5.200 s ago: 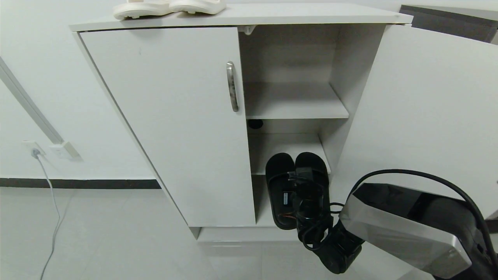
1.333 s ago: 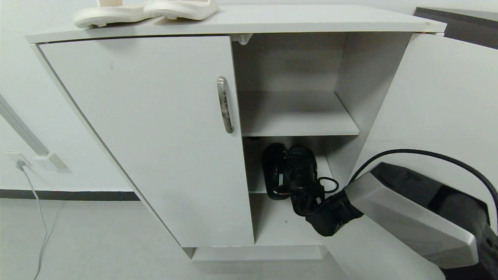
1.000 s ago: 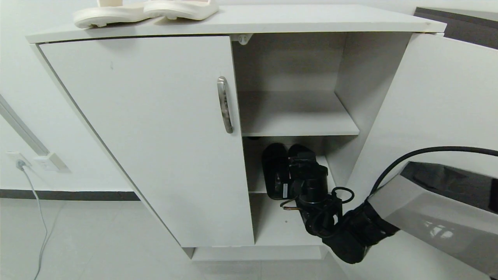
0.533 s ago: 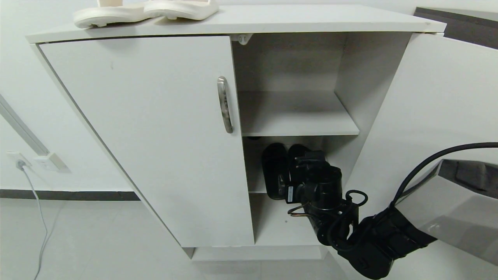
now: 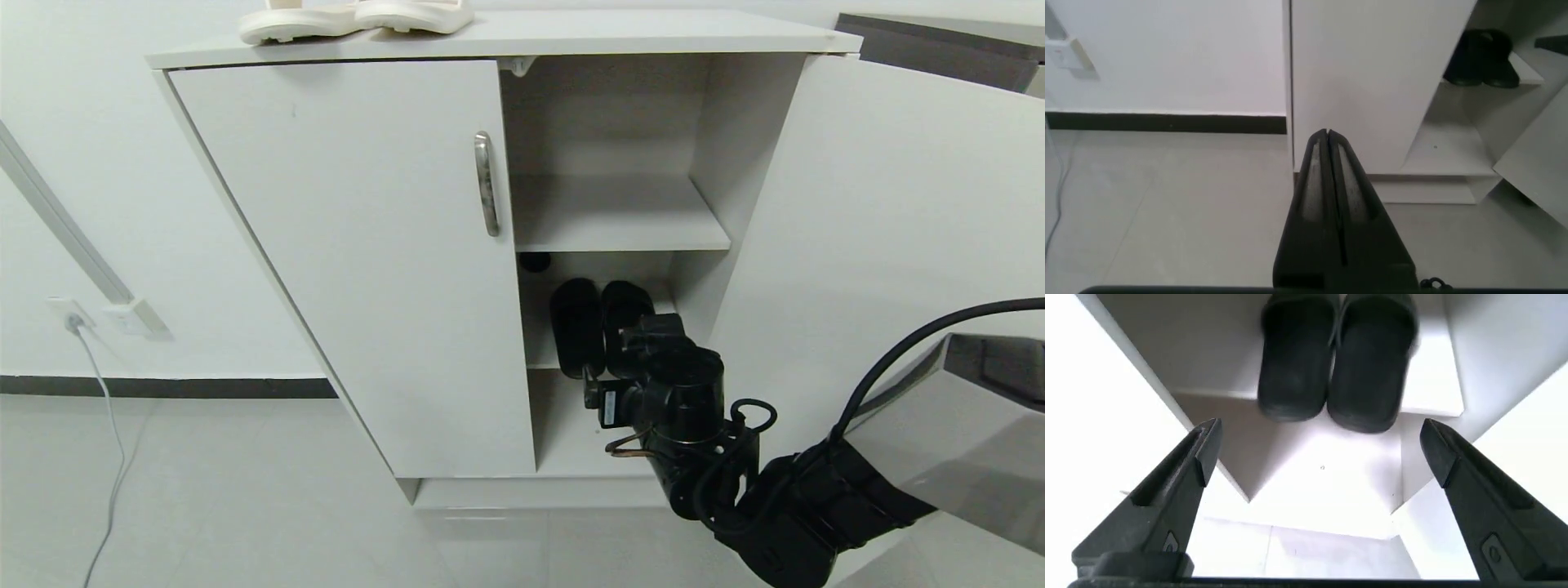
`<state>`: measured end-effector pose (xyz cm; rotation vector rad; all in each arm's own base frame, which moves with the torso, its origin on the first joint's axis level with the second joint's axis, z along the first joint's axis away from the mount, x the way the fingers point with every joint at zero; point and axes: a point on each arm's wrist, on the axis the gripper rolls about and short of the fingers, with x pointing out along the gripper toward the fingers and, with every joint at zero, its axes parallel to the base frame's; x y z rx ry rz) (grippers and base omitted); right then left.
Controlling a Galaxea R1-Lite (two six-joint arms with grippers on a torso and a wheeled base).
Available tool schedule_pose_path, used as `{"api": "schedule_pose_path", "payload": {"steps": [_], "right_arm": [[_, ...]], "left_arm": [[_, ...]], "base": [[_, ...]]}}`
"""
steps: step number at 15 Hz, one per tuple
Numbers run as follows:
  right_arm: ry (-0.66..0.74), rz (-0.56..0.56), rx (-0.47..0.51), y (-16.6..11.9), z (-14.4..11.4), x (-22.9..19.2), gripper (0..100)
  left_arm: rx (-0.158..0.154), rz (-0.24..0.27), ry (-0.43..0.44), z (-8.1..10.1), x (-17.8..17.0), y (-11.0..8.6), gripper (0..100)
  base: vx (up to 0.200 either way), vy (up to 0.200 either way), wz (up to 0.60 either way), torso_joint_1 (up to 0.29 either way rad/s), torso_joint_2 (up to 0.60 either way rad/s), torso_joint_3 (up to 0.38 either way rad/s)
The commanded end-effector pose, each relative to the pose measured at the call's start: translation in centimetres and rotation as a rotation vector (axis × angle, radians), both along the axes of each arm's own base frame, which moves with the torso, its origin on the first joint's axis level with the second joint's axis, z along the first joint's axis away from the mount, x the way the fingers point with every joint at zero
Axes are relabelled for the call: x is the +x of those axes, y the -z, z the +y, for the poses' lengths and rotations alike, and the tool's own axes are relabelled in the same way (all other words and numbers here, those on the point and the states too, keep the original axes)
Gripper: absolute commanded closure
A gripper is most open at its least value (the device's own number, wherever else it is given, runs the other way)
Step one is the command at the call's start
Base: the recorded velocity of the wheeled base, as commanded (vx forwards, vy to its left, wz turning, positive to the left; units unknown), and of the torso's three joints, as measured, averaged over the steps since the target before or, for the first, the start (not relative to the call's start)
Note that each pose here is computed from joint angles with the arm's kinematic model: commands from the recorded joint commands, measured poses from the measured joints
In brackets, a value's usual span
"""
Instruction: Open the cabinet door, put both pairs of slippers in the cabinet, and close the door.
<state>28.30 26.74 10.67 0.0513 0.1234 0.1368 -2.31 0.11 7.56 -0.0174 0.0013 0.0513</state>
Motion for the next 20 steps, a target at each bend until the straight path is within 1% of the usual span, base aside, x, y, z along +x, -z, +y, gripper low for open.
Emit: {"api": "schedule_pose_path", "payload": {"steps": [1,13,20], "right_arm": [[0.002,0.008,-0.008,0.19,-0.24,-0.14,0],[-0.011,0.007,-0.010,0.39,-0.01,-0.66,0],[-0.009,0.007,-0.012,0.30,-0.05,-0.85,0]], "left_arm": [[0.002,0.000,0.001,0.00,0.01,-0.02,100],[0.007,0.003,0.010,-0.02,0.01,0.01,100],[0.007,0.002,0.008,-0.02,0.01,-0.01,100]], "base": [[0.000,0.000,0.00,0.000,0.00,0.000],[0.000,0.000,0.00,0.000,0.00,0.000],[0.000,0.000,0.00,-0.001,0.01,0.163]]}}
